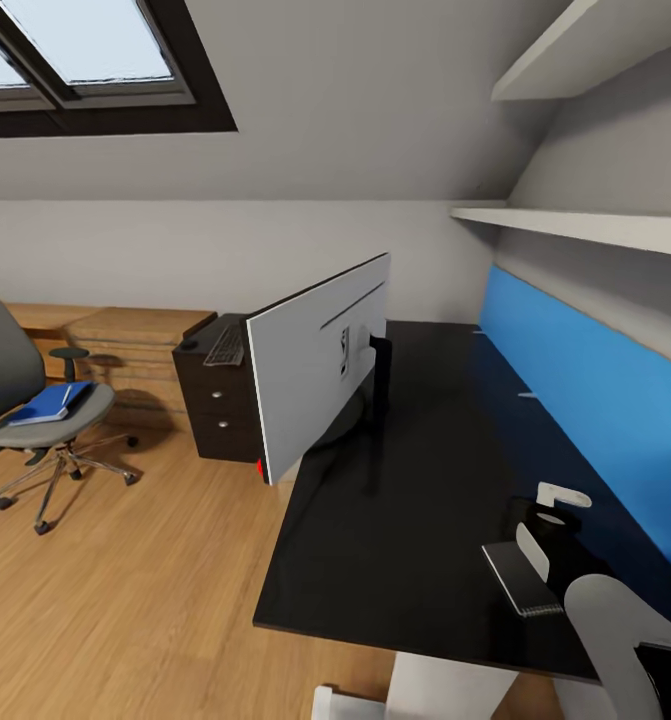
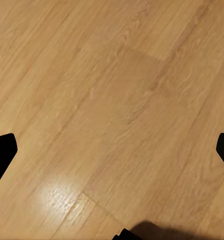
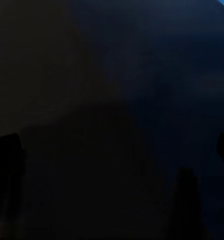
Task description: In the bedroom, organize the workspace by keeping the computer under the desk, ensuring the monitor is on the desk, placing the keyboard on the desk next to the monitor, placing the mouse on the desk next to the keyboard, moving the folder from the swivel chair onto the desk next to the mouse, stacking the notebook on top of the folder with the pen on top of the notebook, and positioning the swivel chair next to the desk.
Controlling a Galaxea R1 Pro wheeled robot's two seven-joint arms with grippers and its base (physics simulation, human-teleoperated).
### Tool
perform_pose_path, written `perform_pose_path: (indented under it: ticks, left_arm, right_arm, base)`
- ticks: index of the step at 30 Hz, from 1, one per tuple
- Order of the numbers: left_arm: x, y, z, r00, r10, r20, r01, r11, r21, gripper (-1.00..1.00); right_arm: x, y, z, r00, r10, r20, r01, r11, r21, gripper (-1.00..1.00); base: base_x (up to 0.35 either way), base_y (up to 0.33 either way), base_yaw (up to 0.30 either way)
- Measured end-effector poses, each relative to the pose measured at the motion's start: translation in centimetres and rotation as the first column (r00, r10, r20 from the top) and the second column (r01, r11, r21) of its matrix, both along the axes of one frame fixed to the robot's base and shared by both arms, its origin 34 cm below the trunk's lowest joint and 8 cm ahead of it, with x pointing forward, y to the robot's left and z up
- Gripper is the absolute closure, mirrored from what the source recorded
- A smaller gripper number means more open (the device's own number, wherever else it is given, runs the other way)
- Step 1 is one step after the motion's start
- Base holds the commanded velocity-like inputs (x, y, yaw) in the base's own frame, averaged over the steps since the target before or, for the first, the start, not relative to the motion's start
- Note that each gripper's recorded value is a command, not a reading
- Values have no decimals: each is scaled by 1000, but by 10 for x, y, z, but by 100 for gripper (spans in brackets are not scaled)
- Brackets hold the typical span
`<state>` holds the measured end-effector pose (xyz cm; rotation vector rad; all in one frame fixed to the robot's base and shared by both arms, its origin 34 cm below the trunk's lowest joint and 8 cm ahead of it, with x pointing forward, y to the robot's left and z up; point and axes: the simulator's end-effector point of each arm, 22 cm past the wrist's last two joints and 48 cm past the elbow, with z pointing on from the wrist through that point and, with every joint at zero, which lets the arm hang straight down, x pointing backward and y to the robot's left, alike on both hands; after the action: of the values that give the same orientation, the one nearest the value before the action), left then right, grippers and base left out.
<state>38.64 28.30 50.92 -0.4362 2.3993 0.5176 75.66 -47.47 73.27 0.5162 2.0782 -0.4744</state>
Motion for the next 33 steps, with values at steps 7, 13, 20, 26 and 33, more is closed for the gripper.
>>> perform_pose_path:
  ticks: [7,13,20,26,33]
  left_arm:
    - [0,0,0,1000,-2,0,2,1000,0,-100]
    - [0,0,0,1000,-5,1,5,1000,1,-100]
    - [0,0,0,1000,-6,-1,6,1000,3,-100]
    - [-1,0,-1,1000,-6,-2,6,1000,3,-100]
    - [-1,0,-1,1000,-6,-3,6,1000,3,-100]
  right_arm:
    - [0,0,0,1000,-1,-1,1,1000,-1,-100]
    - [0,0,0,1000,0,-6,0,1000,-1,-100]
    - [0,0,0,1000,0,-7,0,1000,-1,-100]
    - [1,1,0,1000,1,-5,-1,1000,3,-100]
    - [0,0,0,1000,0,-6,0,1000,0,-100]
  base:
    - [0,0,0]
    - [0,0,0]
    - [-14,0,0]
    - [-194,0,0]
    - [-91,0,0]
